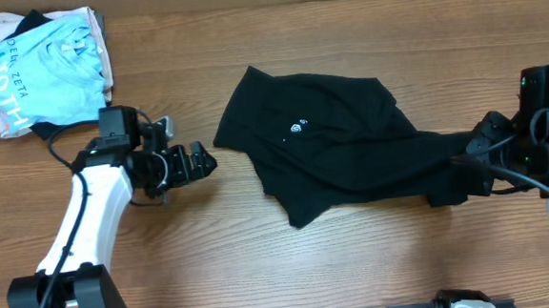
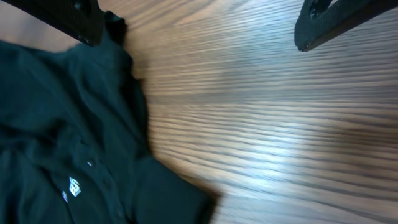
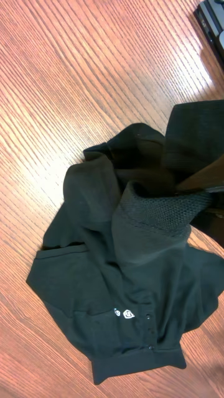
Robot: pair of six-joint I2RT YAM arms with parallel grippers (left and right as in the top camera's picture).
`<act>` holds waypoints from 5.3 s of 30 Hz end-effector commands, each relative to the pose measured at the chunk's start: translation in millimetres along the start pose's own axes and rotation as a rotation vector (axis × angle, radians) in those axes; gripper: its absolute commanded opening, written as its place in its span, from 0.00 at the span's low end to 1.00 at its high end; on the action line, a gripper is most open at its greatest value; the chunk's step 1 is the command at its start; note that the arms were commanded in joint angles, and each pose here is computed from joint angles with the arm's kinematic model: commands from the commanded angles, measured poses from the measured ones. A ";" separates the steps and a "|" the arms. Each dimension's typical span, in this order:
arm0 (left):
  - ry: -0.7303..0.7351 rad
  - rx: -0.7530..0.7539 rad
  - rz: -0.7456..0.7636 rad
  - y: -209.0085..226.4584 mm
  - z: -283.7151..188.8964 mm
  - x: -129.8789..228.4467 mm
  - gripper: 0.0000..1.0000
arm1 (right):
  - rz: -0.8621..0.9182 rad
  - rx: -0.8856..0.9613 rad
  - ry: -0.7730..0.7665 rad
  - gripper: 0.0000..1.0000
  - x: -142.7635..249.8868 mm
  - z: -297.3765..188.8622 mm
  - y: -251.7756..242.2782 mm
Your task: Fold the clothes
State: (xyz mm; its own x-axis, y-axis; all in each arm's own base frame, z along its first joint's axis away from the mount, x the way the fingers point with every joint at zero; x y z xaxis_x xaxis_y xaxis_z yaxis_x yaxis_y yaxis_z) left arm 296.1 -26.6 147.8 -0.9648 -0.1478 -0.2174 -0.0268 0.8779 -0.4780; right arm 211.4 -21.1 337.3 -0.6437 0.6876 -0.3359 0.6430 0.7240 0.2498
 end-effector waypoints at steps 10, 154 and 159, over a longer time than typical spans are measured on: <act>0.341 0.031 0.048 -46.7 76.4 41.6 0.92 | -0.003 -0.005 -0.022 0.09 -3.1 -5.9 -0.5; 0.270 -0.543 -0.383 72.0 -12.7 -65.4 0.06 | -0.086 -0.240 0.522 0.67 83.3 187.2 17.5; 0.276 -0.539 -0.385 71.4 -12.8 -64.5 0.09 | -0.080 -0.146 0.585 0.69 93.4 223.0 19.4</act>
State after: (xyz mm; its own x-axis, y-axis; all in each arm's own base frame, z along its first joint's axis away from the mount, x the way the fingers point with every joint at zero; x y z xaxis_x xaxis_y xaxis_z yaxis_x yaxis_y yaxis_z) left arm 350.1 49.0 137.7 -0.9003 -0.4111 0.1432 -0.4128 0.9106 0.0191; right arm 256.6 41.2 131.6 -0.8548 0.5068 0.1121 0.4992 0.7436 0.4447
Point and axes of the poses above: each gripper's point midway between its finger pads, its own z axis out along the fingers, its own y axis along the line the jaws close on, x = y × z, the point moved 8 cm from there along -z, back along the fingers, and after that the axes turned 5 degrees about z, right-handed, at the moved point
